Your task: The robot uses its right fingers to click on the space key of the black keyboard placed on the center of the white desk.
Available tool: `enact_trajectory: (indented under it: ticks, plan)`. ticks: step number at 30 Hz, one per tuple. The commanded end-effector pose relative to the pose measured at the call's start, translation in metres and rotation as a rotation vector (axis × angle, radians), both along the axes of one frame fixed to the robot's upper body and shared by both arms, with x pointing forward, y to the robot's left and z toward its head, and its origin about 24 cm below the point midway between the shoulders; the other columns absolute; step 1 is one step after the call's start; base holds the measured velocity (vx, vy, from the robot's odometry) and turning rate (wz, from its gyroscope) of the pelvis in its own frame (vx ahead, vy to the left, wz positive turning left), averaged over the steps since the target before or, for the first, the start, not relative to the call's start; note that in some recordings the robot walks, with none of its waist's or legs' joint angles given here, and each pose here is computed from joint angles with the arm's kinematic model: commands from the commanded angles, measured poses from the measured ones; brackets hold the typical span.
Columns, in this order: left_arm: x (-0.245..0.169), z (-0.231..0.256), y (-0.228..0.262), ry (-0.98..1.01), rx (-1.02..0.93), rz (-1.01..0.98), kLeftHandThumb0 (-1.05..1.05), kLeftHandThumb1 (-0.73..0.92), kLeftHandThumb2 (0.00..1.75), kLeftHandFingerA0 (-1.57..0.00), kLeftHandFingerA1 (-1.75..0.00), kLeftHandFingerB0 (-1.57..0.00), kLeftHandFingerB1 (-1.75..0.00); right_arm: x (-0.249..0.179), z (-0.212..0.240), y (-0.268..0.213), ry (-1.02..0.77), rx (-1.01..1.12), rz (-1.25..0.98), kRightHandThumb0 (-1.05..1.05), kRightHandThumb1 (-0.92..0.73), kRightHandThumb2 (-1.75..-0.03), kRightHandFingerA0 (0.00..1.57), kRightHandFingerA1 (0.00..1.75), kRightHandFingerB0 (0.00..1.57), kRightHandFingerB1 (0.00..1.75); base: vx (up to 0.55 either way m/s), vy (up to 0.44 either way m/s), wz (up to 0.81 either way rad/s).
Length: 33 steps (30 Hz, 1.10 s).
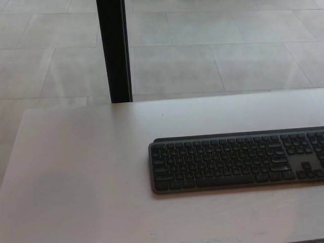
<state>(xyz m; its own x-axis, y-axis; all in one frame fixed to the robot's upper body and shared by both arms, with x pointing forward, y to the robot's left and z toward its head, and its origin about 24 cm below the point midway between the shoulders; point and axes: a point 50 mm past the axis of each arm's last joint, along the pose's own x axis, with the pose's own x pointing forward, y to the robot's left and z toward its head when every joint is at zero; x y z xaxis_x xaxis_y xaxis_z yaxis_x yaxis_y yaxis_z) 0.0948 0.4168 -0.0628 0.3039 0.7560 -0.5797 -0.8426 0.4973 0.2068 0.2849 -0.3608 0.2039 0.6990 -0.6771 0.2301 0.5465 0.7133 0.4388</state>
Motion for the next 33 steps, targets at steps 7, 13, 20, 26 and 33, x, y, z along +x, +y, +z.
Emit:
enact_trajectory:
  ticks: [7, 13, 20, 26, 33]
  plan:
    - [0.002, 0.012, 0.012, -0.047, 0.058, 0.053, -0.51, 0.58, 0.58, -0.83, -0.82, -0.75, -0.62, 0.04, -0.045, 0.111, 0.278, -0.445, 0.551, -0.31, -0.62, -0.59, 0.87, 0.59, 0.54, 0.39, 0.0, 0.0, 0.0]
    - [0.003, 0.013, 0.012, -0.065, 0.048, 0.052, -0.48, 0.61, 0.58, -0.78, -0.73, -0.69, -0.59, 0.037, -0.07, 0.131, 0.376, -0.585, 0.674, -0.36, -0.58, -0.58, 0.86, 0.72, 0.55, 0.42, 0.0, 0.0, 0.0]
    - [0.001, 0.012, 0.012, -0.036, 0.069, 0.039, -0.52, 0.59, 0.58, -0.79, -0.79, -0.74, -0.62, 0.027, -0.105, 0.14, 0.541, -0.762, 0.718, -0.33, -0.59, -0.58, 0.88, 0.73, 0.59, 0.42, 0.0, 0.0, 0.0]
    - [0.003, 0.013, 0.012, -0.067, 0.05, 0.048, -0.5, 0.6, 0.58, -0.75, -0.76, -0.71, -0.6, 0.018, -0.131, 0.147, 0.579, -0.9, 0.761, -0.33, -0.59, -0.56, 0.93, 0.85, 0.61, 0.44, 0.0, 0.0, 0.0]
    - [0.004, 0.014, 0.012, -0.073, 0.057, 0.062, -0.51, 0.59, 0.58, -0.75, -0.74, -0.72, -0.61, 0.015, -0.147, 0.155, 0.629, -0.99, 0.807, -0.4, -0.57, -0.59, 0.91, 0.82, 0.62, 0.45, 0.0, 0.0, 0.0]
